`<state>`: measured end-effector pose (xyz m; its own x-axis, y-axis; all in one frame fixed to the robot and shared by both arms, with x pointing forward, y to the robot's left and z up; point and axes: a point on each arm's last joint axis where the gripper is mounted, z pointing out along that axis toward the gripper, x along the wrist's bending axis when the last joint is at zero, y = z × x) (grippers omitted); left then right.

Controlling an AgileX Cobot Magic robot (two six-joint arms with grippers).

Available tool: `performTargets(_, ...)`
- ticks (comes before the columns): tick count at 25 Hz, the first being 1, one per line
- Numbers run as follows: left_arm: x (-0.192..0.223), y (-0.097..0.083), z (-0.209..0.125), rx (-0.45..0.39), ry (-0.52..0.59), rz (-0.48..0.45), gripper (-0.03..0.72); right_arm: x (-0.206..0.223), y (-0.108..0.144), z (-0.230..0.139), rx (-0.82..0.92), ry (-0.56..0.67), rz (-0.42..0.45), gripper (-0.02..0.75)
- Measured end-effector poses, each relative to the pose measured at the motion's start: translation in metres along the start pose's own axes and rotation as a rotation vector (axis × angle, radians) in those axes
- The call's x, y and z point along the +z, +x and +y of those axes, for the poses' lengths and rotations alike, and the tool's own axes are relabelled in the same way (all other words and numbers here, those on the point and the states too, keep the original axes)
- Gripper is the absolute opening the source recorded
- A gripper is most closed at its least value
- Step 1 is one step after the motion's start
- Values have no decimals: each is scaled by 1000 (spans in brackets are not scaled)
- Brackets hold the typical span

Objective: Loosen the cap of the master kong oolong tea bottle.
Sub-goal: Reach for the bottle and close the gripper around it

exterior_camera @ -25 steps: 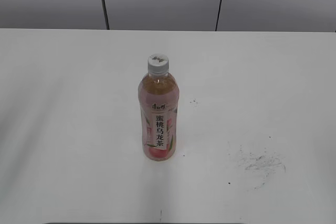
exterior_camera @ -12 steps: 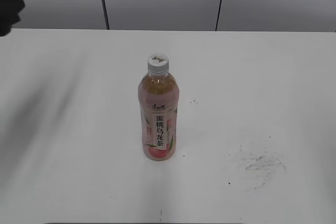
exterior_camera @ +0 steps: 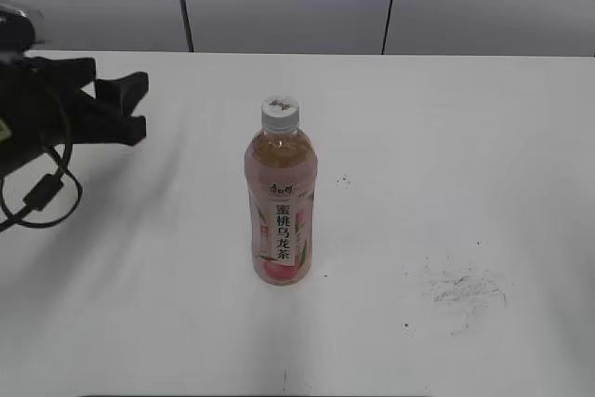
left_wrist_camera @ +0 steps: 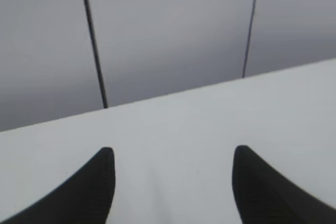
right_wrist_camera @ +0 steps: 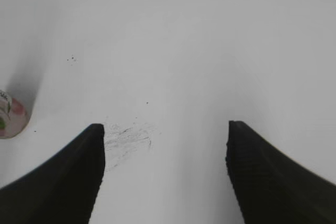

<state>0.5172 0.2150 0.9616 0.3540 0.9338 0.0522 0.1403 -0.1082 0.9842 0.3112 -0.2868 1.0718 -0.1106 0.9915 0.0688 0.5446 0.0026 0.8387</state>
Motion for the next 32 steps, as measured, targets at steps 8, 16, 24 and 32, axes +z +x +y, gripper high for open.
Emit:
performTargets(8,-7,-24,-17,28,97,-253,389,16,-1,8,17,78,5,544)
performTargets(16,-33,-40,-37,-23,130,-406,556,33,-3,11,25,136,0,544)
performTargets(24,-54,-47,-43,-88,57,-460,577,44,-4,11,32,189,0,544)
performTargets(32,-57,-51,-37,-117,6,-522,563,44,-4,12,31,183,-1,544)
